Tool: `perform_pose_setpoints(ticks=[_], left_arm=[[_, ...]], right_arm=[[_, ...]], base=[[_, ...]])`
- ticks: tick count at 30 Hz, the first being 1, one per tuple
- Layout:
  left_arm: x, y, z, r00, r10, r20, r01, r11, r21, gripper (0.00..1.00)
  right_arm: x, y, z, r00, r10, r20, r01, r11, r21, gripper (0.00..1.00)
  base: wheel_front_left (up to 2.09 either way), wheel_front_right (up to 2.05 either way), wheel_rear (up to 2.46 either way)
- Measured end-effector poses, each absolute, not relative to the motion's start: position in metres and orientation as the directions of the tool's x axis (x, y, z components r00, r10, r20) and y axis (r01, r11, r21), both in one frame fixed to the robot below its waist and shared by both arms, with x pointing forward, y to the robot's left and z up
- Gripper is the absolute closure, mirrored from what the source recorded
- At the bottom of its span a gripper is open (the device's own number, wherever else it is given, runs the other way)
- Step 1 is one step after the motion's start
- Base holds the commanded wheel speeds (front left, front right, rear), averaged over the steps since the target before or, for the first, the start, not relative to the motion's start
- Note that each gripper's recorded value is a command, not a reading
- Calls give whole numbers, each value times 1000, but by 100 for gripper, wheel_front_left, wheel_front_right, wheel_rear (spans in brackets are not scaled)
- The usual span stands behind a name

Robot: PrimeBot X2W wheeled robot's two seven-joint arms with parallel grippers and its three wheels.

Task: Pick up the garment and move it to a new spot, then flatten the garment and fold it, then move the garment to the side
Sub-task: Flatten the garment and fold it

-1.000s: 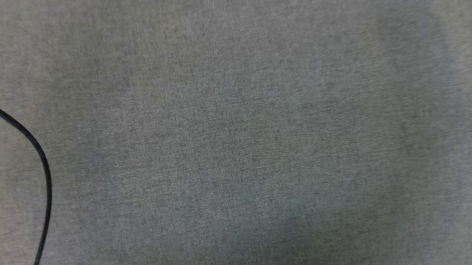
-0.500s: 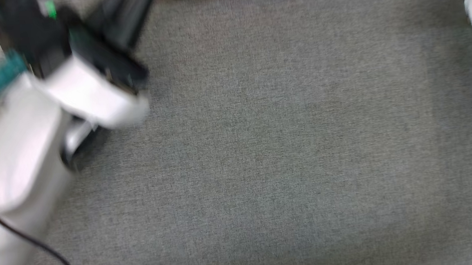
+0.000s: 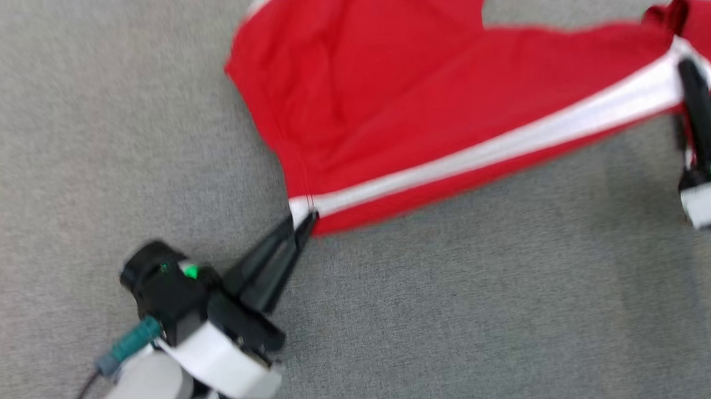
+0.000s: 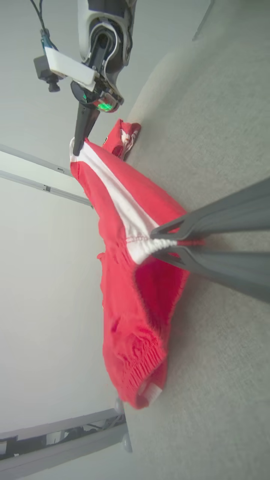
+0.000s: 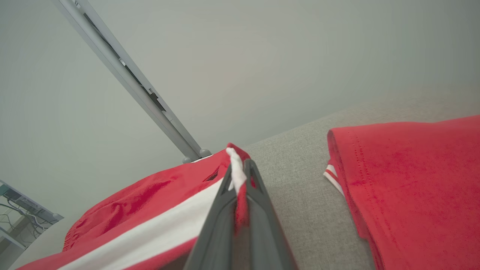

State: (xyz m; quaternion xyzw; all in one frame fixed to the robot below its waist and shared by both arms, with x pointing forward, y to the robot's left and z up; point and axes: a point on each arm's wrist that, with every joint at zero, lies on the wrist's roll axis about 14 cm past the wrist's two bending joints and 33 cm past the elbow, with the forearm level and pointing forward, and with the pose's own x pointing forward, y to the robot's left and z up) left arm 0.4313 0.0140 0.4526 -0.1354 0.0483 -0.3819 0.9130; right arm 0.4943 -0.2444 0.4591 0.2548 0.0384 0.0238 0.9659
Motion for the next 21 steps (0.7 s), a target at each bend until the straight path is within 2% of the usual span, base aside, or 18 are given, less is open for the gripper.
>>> perform_pose_setpoints(ticks=[7,15,18,21], left_arm=[[388,20,465,732,-681,6,640,685,-347,100],[347,15,476,706,-708,4,649,644,-404,100],[345,12,476,701,-713,3,645,633,-428,100],[349,0,479,689,-724,18,633,590,-500,100]], right_arm=[[432,-264,474,999,5,-50,20,873,487,100],[377,-276,479,998,-19,-65,47,880,473,100],[375,-280,472,994,-21,-106,69,880,470,100],[394,-280,466,990,-26,-141,91,874,477,100]], base=[[0,0,0],[0,0,0],[0,0,0],[0,0,0]])
